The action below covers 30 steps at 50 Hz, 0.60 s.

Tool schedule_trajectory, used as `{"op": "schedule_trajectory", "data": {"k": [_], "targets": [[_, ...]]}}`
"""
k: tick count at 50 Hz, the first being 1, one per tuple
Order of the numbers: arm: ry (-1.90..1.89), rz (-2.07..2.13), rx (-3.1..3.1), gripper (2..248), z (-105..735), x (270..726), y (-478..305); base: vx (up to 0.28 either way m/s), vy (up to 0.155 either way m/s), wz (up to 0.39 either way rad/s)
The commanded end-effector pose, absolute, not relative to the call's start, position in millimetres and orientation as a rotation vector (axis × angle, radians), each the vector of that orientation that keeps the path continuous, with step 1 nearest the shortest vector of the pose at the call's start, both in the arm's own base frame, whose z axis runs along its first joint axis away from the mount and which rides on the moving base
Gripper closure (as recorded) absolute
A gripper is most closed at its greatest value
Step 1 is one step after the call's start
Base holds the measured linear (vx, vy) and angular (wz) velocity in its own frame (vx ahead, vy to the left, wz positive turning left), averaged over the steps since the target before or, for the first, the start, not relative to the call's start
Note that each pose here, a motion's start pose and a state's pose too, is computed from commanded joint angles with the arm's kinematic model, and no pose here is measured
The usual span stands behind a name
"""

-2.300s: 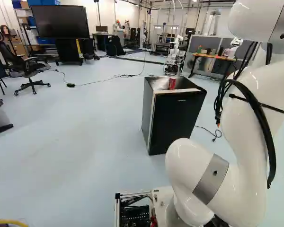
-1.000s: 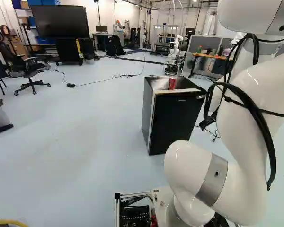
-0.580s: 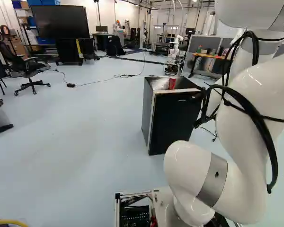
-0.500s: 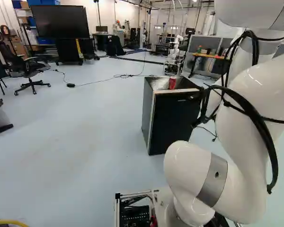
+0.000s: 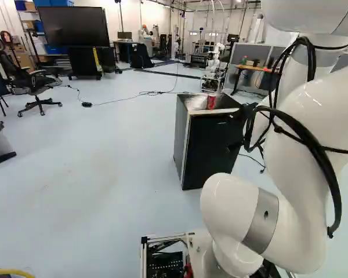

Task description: Grab a drink from the fridge

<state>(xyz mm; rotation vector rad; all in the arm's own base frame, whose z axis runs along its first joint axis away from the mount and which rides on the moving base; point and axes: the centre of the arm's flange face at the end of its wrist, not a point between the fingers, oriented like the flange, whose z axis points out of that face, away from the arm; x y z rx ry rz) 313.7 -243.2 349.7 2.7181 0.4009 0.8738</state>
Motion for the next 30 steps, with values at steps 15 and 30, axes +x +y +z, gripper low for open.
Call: {"op": "schedule_trajectory", "data": {"k": [15,30], "targets": [[0.411,0.943,2.734,3,336,323,-245,0.000,0.000,0.000],[0.419,1.019,2.731,3,331,330,-246,0.000,0.000,0.000]]}}
